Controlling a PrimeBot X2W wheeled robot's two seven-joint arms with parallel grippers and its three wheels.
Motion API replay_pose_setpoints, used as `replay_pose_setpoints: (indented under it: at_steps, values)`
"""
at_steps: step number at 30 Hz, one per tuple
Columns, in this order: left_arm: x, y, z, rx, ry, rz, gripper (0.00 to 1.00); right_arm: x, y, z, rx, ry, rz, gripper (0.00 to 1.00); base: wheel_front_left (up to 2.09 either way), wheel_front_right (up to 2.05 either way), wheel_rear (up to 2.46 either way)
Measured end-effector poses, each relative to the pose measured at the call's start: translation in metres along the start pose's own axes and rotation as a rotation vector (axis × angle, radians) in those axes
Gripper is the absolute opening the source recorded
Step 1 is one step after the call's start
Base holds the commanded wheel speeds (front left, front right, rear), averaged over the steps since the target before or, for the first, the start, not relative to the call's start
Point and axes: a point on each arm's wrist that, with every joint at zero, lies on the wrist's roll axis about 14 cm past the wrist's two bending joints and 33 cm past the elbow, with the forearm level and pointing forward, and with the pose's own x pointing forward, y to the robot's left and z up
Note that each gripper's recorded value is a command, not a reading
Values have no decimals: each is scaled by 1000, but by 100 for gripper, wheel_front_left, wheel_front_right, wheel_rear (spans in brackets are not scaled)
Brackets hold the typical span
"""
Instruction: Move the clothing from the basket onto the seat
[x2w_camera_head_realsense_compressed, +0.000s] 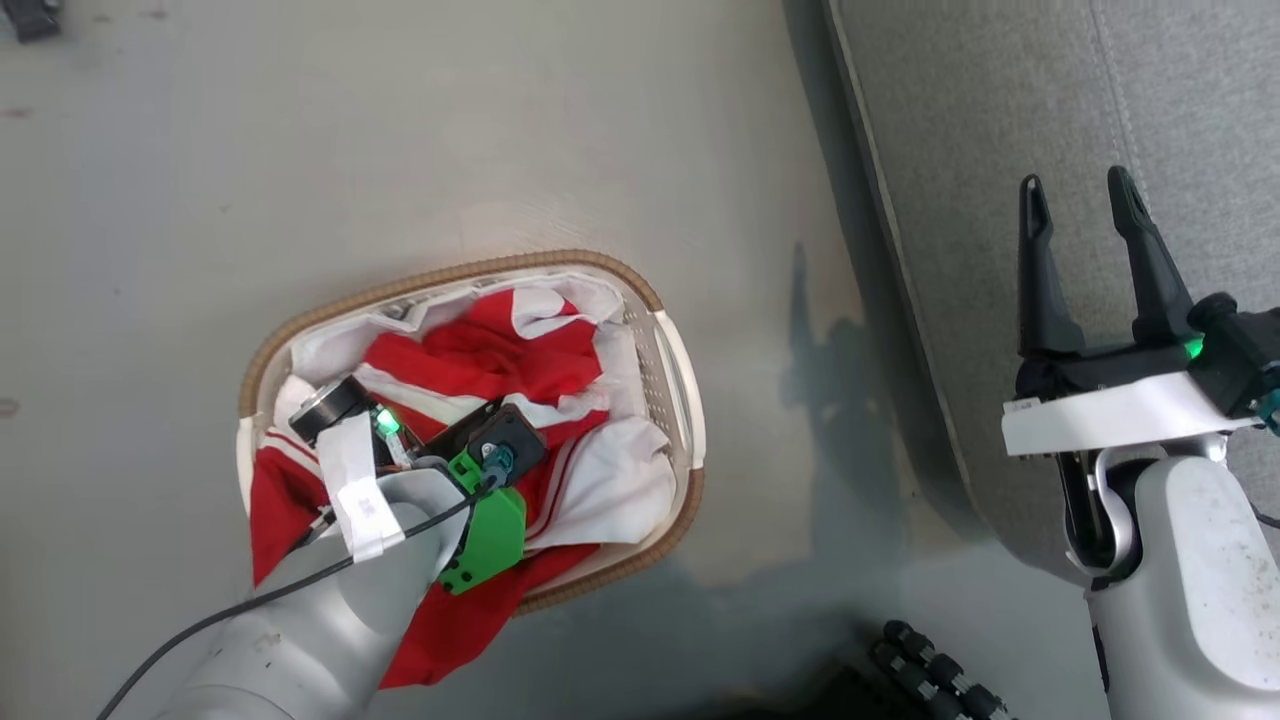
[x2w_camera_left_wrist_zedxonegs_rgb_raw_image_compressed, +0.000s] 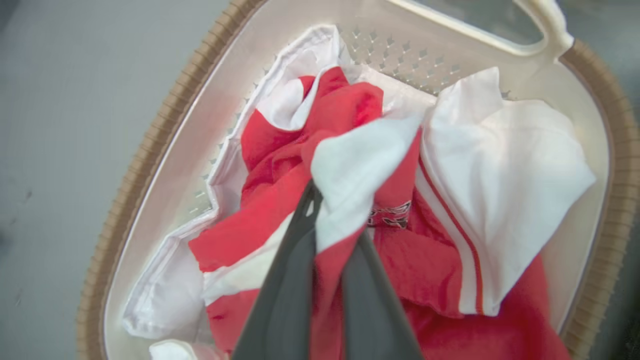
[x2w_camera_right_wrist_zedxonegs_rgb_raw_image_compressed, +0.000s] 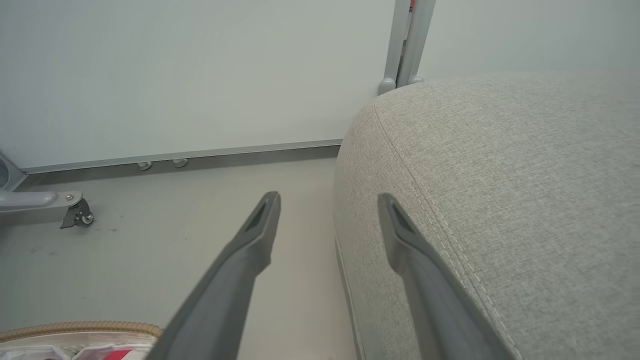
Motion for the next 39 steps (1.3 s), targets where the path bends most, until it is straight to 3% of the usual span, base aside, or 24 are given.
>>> replay_pose_setpoints:
  at_steps: [8,14,31,39]
  values:
    - [-42,24,65,-19,-219,137,0,-16,9,25,-20,-43,25,100,0,0,0]
    - [-93,40,107,38,-351,228,0,-36,18,41,-18,-67,49,100,0,0,0]
    - [-260,46,261,415,-636,434,0,-107,56,94,36,-199,172,100,0,0,0]
    - [-344,39,338,525,-787,551,0,-125,90,126,37,-298,278,100,0,0,0]
